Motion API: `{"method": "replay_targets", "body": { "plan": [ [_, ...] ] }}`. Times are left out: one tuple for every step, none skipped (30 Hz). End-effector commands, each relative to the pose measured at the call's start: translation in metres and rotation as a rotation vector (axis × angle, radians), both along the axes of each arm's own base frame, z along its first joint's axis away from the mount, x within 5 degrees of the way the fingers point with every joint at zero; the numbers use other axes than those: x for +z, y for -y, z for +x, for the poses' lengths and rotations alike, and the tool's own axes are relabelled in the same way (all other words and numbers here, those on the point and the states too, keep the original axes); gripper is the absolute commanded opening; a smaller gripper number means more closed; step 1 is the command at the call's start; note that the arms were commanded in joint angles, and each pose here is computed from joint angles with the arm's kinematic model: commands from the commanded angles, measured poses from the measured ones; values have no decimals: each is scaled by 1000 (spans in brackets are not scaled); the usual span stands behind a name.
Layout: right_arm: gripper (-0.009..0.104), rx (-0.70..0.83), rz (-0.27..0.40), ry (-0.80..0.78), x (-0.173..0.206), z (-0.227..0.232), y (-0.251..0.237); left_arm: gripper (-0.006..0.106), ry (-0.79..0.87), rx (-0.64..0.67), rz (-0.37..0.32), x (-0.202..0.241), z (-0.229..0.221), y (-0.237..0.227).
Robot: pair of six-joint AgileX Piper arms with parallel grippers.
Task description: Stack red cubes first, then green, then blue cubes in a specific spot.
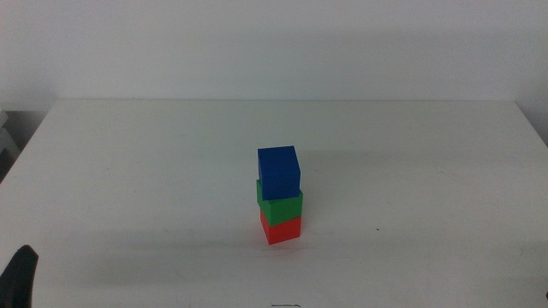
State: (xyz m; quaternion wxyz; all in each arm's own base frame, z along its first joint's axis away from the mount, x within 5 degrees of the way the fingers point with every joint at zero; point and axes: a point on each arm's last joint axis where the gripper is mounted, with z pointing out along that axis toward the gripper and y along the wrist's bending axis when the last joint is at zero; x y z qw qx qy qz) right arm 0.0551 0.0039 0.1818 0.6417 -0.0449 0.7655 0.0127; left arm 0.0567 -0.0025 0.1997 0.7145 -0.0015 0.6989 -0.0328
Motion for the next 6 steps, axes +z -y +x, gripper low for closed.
{"method": "replay_targets", "body": {
  "plan": [
    [85, -1, -9, 116, 14, -1, 0, 94, 115, 2, -24, 11, -3, 0],
    [85, -1, -10, 116, 14, -1, 0, 94, 113, 2, -24, 10, -3, 0],
    [85, -1, -10, 116, 14, -1, 0, 94, 114, 7, -24, 10, -3, -1],
    [85, -1, -10, 116, 14, -1, 0, 94, 114, 7, -24, 10, -3, -1],
    [85, -1, -10, 116, 14, -1, 0, 94, 114, 7, -24, 10, -3, -1],
    [85, -1, -10, 116, 14, -1, 0, 94, 114, 7, -24, 10, -3, -1]
  ]
}}
